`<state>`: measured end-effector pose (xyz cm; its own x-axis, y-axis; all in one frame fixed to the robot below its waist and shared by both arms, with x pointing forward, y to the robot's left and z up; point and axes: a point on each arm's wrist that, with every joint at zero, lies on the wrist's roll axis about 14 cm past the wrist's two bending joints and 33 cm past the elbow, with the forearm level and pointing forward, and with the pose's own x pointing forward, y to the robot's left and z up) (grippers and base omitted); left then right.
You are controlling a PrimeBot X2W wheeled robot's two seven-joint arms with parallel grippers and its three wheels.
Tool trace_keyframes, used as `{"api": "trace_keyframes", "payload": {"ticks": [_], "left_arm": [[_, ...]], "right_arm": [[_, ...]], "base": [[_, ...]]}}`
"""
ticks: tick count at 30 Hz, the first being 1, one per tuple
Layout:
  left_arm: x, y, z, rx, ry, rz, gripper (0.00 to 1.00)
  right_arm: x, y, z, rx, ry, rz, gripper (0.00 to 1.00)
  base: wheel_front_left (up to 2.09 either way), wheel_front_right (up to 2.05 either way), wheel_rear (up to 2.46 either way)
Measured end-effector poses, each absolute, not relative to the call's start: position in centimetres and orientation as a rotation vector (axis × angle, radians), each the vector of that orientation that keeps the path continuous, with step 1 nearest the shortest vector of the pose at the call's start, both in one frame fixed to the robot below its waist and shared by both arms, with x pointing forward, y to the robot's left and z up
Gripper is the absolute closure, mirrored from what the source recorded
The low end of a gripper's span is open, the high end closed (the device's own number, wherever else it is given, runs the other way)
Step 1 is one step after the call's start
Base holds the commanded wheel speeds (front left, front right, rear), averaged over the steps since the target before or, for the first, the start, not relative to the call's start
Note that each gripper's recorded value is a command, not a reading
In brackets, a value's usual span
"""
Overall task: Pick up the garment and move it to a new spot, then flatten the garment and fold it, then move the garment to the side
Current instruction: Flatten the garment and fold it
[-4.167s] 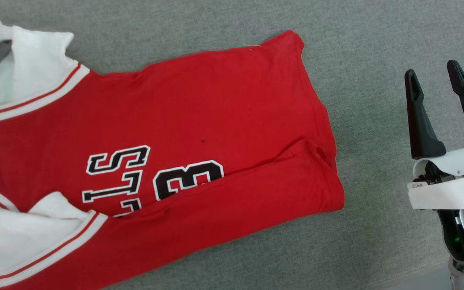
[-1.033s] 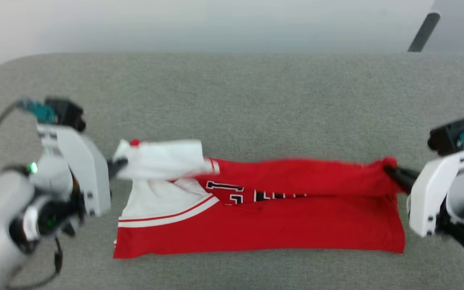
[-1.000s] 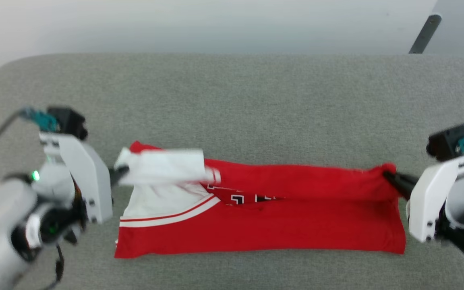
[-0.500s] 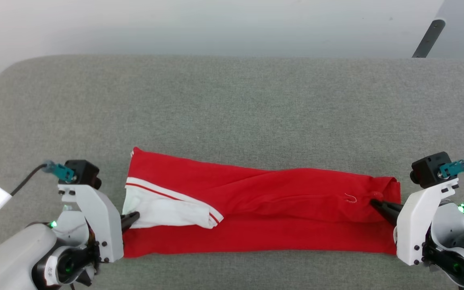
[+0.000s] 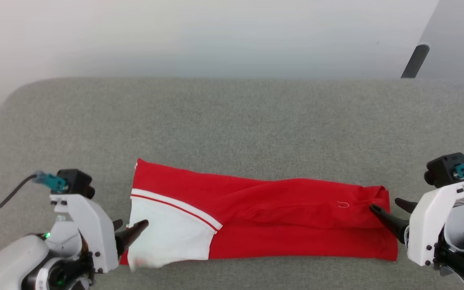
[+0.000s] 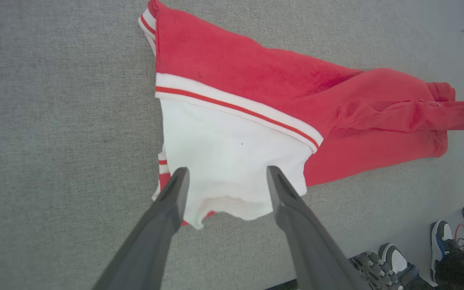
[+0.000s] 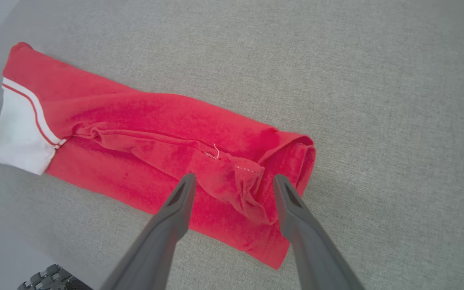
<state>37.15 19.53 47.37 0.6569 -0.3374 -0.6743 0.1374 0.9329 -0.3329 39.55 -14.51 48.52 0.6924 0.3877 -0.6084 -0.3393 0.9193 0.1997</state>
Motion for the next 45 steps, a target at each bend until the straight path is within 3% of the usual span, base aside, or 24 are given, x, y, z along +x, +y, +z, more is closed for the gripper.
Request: {"api": "trace_keyframes", "payload": {"ticks": [12,22,31,45], "left_arm": [[37.0,21.5,52.6,-0.262,0.468,-0.232,0.0],[35.7,24.4,55.0,-0.249,0.175,-0.163,0.0],[34.9,26.8,55.3,-0.287,0.044,-0.051,0.0],[33.2,28.8,51.6,-0.342,-0.009,0.083,0.0]], "right_arm": [[38.1,-16.3,50.8,0.146,0.605,0.309,0.0],[37.2,-17.9,50.0,0.194,0.628,0.211,0.0],[37.2,-18.6,48.1,0.209,0.719,0.168,0.0],[39.4,-17.2,43.3,0.177,0.917,0.185,0.0]], "base": [[0.0,0.0,0.0],[0.0,0.0,0.0],[0.0,0.0,0.0],[0.0,0.0,0.0]]}}
